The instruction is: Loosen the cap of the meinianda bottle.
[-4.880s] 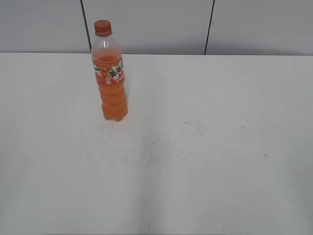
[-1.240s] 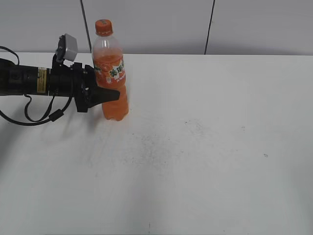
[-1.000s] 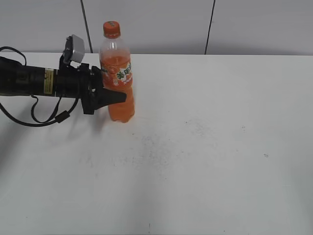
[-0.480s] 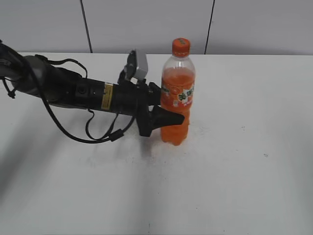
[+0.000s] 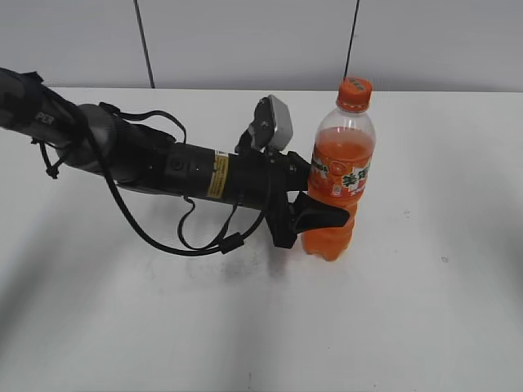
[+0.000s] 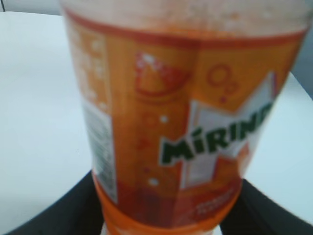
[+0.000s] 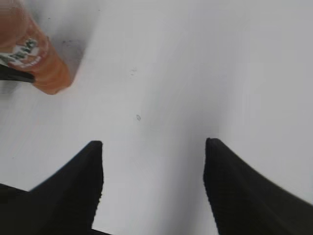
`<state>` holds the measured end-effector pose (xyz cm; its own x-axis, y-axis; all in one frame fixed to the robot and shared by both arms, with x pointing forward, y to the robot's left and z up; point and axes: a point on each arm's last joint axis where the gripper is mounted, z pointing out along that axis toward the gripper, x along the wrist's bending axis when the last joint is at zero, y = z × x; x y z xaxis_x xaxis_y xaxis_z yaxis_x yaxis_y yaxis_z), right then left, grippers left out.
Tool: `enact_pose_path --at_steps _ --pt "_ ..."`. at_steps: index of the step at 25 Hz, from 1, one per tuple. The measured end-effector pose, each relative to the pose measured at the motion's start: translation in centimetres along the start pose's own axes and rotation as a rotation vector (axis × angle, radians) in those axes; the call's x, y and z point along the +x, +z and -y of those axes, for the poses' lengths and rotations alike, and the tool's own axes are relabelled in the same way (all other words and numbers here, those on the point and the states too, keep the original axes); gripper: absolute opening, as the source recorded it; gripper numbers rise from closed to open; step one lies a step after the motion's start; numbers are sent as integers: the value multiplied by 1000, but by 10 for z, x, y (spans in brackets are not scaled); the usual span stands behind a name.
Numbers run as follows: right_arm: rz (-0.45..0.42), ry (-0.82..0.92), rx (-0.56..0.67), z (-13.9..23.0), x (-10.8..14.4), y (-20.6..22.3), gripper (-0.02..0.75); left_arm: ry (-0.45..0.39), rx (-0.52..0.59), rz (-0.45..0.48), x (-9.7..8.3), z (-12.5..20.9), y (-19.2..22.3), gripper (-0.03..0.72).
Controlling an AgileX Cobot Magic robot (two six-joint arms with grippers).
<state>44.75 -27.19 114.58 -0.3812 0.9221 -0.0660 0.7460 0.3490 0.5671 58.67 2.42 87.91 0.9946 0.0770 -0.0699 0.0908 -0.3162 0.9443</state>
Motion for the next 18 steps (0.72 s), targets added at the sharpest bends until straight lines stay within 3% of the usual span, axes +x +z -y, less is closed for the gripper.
enact_pose_path --at_steps 4,8,13,18 --pt "-138 38 90 -38 -6 29 449 -3 4 -2 -5 -2 7 404" --pt "-210 45 89 -72 0 49 449 -3 5 -3 -5 -2 7 404" --pt "-221 -94 109 -102 48 65 448 -4 5 -4 -5 -2 7 404" --pt "-252 -163 177 -107 91 89 448 -4 5 -5 -5 -2 7 404"
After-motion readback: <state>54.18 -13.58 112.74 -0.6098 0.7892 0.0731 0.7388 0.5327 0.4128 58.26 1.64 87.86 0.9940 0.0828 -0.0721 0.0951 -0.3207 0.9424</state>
